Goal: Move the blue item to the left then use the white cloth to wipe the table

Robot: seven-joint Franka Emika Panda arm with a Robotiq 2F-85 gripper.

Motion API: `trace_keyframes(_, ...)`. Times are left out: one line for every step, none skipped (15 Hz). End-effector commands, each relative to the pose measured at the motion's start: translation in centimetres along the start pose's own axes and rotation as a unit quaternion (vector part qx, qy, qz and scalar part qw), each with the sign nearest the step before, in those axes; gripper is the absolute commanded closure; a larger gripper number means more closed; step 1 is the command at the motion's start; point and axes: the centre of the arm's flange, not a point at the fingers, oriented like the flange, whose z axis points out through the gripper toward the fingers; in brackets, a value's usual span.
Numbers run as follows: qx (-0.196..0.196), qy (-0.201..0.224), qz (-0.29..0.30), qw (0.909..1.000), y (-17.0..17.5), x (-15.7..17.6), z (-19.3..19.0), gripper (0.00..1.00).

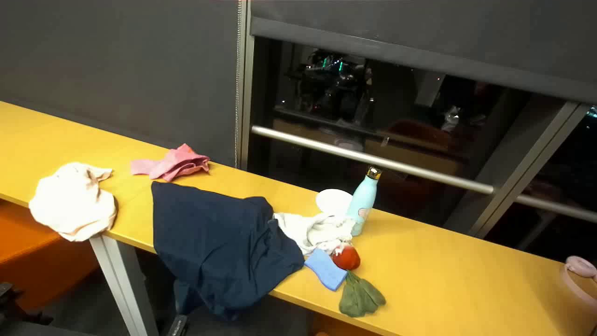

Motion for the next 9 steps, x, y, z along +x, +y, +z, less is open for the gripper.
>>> trace_keyframes(0.0, 0.001, 0.0, 1.0, 0.0, 0.0, 0.0, 0.0)
trace_keyframes(0.0, 0.001, 0.0, 1.0, 0.0, 0.0, -0.1, 0.0)
trace_keyframes(0.0, 0.001, 0.0, 1.0, 0.0, 0.0, -0.1, 0.0)
trace_keyframes(0.0, 0.002, 0.0, 1.0, 0.0, 0.0, -0.1, 0.0)
trace_keyframes(0.0, 0.016, 0.006, 0.9999, -0.5, 0.9, -0.5, 0.0)
trace_keyframes(0.011, 0.052, 0.019, 0.9984, -1.0, 2.7, -1.1, 0.0)
trace_keyframes(0.017, 0.077, 0.034, 0.9963, -1.5, 4.4, -1.3, 0.0)
trace_keyframes(0.033, 0.109, 0.052, 0.9922, -2.1, 7.1, -0.8, 0.0)
trace_keyframes(0.044, 0.134, 0.068, 0.9877, -2.3, 9.1, -0.2, 0.0)
